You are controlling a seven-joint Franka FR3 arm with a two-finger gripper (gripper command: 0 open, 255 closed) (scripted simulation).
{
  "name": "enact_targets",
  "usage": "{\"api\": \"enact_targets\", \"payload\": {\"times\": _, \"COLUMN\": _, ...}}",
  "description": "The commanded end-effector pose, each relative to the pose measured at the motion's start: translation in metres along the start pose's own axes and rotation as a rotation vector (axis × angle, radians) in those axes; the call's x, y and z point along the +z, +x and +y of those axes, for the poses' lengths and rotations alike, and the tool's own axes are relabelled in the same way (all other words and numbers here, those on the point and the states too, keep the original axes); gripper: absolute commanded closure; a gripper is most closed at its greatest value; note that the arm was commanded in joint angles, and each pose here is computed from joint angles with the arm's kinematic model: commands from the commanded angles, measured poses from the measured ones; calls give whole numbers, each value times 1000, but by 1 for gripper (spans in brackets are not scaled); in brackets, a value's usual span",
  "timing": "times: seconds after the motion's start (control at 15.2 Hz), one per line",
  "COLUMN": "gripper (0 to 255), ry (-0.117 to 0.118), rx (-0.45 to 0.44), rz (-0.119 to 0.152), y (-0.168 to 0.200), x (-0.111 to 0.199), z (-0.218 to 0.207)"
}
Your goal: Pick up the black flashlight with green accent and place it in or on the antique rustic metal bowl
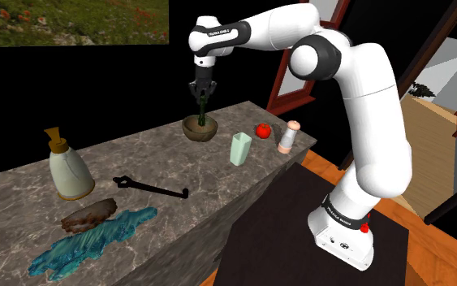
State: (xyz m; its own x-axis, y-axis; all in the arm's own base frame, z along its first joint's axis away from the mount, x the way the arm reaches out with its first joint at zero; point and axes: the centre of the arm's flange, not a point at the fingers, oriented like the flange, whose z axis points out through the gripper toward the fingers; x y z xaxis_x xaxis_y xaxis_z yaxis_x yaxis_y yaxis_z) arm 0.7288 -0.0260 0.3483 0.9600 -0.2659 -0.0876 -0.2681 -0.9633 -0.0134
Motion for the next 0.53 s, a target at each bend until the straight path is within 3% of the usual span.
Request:
{"api": "enact_targets", "payload": {"times": 0.0, "gripper": 255, "ry": 0, "rx": 0, "rz": 1, "y": 0, "x": 5, "z": 0}}
{"api": "enact_targets", "payload": {"times": 0.4, "gripper": 255, "ry": 0, "rx": 0, "rz": 1, "y": 0, "x": 5, "z": 0}}
{"api": "enact_targets", "payload": {"times": 0.46, "gripper": 0, "ry": 0, "rx": 0, "rz": 1, "y": 0, "x": 5, "z": 0}}
